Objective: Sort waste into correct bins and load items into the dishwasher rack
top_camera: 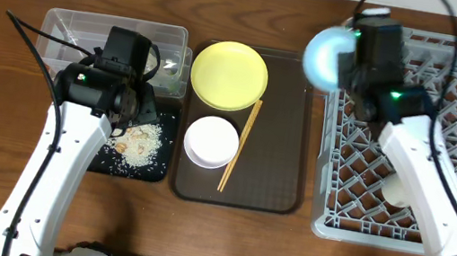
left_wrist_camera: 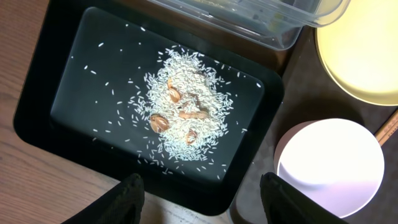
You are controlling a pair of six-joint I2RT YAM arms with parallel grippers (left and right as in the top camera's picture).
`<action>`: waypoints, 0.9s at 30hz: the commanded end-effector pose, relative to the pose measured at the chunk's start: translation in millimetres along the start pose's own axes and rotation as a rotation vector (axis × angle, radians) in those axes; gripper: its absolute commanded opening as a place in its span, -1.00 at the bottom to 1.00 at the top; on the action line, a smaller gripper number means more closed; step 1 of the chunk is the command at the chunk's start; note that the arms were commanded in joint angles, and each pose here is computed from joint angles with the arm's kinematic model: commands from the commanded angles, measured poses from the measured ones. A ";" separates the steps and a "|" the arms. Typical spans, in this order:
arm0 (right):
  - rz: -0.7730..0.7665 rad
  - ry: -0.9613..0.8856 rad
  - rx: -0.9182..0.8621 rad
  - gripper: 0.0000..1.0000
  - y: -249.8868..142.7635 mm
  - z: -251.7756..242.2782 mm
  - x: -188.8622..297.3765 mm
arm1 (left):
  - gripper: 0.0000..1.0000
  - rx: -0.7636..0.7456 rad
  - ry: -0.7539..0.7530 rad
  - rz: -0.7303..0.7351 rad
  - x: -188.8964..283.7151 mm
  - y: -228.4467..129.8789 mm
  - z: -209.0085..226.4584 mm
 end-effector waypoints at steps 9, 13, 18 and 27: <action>-0.096 -0.567 0.101 -0.97 24.6 -48.0 -25.3 | 0.26 0.012 0.015 -0.025 4.0 2.6 2.8; -0.076 -0.596 0.190 -0.98 22.7 -48.3 -49.0 | 0.26 0.012 0.015 -0.025 4.0 2.7 2.8; -0.023 -0.588 0.250 -0.98 8.3 -36.6 -79.3 | 0.27 0.012 0.015 -0.025 4.0 2.6 2.8; 0.049 -0.627 0.298 -0.98 -13.3 -20.0 -110.0 | 0.27 0.013 0.014 -0.028 4.0 3.0 2.6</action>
Point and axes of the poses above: each gripper's point midway between its finger pads, its own x axis back along the fingers, its own z axis along the line the jaws close on, y = z × x, the point moved 10 cm from there along x, back along the fingers, and after that the axes turned 1 degree about -x, right-handed, at the moved point
